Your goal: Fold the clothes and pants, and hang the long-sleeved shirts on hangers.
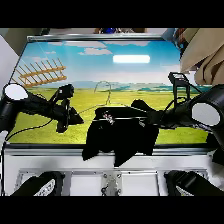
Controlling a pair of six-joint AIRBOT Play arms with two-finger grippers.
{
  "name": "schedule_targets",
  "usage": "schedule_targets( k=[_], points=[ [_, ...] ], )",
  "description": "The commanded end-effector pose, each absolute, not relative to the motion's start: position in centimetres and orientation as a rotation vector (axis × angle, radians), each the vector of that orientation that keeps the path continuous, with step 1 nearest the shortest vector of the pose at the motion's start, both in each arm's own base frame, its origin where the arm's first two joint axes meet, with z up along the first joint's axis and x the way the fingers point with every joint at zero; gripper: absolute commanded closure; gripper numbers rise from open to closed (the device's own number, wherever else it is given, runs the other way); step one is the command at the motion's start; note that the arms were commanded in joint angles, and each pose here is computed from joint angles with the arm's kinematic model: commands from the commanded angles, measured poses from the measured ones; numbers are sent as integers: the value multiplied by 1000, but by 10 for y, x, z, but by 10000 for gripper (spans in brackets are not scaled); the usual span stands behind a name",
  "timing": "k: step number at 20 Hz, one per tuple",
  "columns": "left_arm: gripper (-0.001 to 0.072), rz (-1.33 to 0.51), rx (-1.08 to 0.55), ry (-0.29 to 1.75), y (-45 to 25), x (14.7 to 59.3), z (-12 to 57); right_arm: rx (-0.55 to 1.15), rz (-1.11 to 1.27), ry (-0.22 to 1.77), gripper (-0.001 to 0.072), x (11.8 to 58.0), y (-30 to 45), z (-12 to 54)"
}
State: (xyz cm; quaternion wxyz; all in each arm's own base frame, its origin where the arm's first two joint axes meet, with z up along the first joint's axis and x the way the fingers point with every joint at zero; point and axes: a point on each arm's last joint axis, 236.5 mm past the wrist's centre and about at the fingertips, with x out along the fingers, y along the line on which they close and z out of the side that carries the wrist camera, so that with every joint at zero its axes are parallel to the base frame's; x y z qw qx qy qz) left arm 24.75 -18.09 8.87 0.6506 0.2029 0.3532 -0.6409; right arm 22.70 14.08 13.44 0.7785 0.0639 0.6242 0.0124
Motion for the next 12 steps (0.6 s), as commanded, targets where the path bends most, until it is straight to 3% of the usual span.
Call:
schedule_targets(
  k=[1,12],
  points=[
    [693,-1437,470,801,-183,251,87,109,-3,1378,691,220,132,133],
    [693,-1429,383,765,-192,256,100,84,-10,1390,691,217,128,132]
  ],
)
